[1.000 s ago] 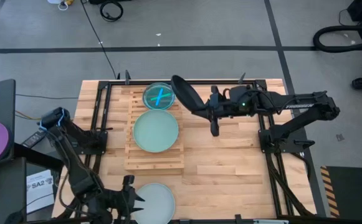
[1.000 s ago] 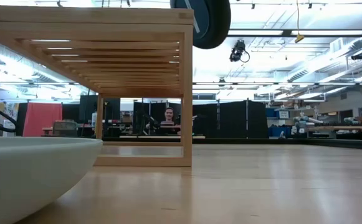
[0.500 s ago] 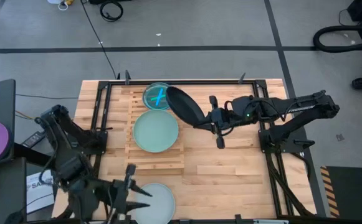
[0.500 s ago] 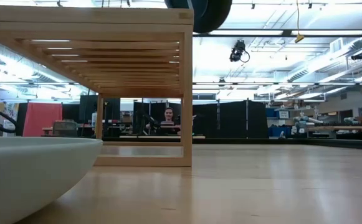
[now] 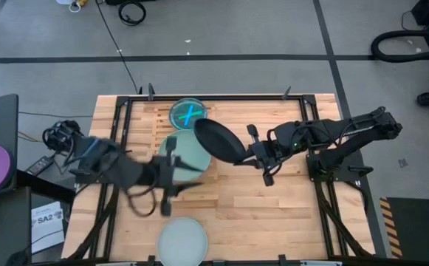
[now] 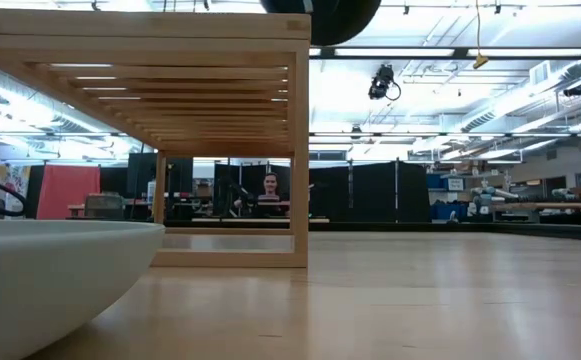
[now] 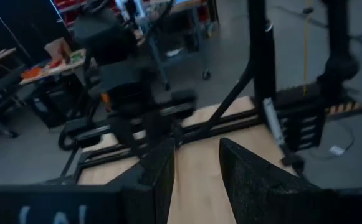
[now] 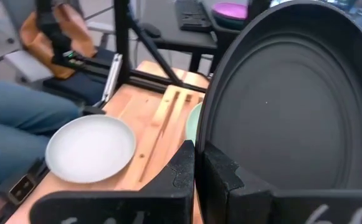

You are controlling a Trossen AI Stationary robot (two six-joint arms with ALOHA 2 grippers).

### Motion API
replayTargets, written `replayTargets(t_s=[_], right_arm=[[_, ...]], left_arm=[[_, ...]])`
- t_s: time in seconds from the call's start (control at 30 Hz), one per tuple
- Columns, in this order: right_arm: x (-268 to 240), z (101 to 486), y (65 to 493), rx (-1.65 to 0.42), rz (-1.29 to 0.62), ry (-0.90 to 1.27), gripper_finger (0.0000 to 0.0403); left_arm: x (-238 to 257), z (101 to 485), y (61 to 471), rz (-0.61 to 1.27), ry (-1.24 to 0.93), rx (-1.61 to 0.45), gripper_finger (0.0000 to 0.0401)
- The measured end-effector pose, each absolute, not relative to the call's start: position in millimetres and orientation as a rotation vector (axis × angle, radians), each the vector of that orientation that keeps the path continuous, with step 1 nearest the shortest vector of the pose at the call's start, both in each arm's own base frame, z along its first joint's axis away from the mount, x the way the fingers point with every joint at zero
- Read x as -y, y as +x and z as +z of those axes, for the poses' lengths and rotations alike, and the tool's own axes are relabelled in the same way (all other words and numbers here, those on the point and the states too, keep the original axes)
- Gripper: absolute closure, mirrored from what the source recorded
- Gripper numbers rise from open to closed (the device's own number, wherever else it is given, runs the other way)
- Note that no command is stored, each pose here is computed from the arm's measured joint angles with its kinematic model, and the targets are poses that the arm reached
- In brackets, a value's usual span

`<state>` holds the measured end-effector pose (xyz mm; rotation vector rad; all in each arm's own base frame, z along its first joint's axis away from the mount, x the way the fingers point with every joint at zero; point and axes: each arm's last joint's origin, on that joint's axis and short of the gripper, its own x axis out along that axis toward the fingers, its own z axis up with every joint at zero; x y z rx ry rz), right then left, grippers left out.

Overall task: Place and stack plates onto a shelf
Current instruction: Stack the black plate on the light green plate

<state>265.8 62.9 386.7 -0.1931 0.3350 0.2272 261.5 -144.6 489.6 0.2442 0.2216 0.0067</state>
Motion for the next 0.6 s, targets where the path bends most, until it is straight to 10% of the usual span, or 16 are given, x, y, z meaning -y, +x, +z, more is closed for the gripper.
replayTargets(t_s=[0.6], right_arm=[[-67.9,378.5,260.9,-0.413,0.39,-0.211,0.0383]], left_arm=[[76.7,472.8,286.5,-0.117,0.225,-0.421,0.0268]])
